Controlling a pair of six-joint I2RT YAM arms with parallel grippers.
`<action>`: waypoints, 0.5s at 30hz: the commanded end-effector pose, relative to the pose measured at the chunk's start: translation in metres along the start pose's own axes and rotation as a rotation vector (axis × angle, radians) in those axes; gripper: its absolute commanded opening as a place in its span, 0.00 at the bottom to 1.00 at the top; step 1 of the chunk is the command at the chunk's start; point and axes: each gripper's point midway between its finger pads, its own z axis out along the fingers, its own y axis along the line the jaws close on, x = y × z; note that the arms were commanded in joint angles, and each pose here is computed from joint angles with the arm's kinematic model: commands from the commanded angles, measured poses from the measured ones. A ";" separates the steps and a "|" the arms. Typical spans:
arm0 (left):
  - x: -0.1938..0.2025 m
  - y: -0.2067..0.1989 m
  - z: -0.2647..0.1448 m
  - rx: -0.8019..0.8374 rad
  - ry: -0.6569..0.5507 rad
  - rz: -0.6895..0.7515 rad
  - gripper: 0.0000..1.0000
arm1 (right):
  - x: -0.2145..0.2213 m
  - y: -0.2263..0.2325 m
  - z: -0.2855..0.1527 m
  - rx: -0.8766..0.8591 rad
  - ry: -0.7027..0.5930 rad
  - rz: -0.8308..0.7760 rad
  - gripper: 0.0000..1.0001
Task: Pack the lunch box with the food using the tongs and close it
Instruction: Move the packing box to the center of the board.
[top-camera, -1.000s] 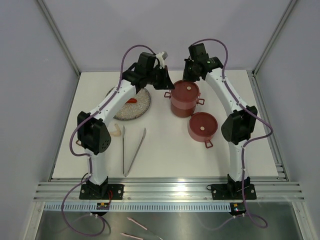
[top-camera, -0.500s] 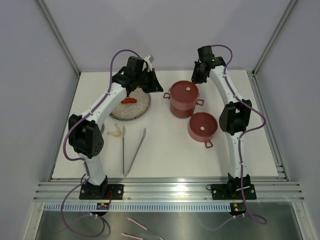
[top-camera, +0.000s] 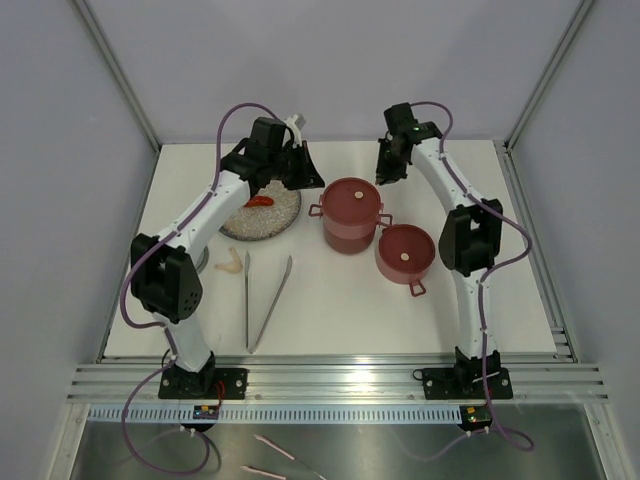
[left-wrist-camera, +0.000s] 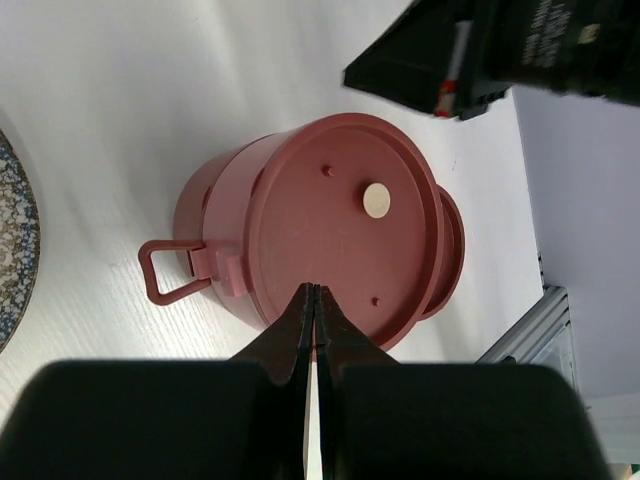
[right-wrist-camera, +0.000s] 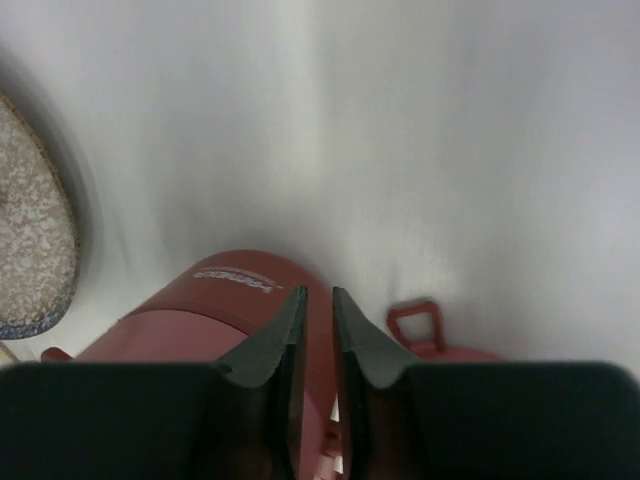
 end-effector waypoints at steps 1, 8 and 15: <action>-0.019 -0.016 -0.024 0.027 -0.101 0.035 0.00 | -0.067 -0.059 -0.099 0.096 -0.267 0.120 0.24; -0.030 0.000 -0.024 -0.016 -0.137 -0.010 0.00 | -0.029 -0.111 -0.159 0.224 -0.312 0.178 0.62; -0.045 0.029 -0.028 -0.074 -0.160 -0.043 0.00 | 0.119 -0.127 -0.153 0.179 -0.148 0.366 0.73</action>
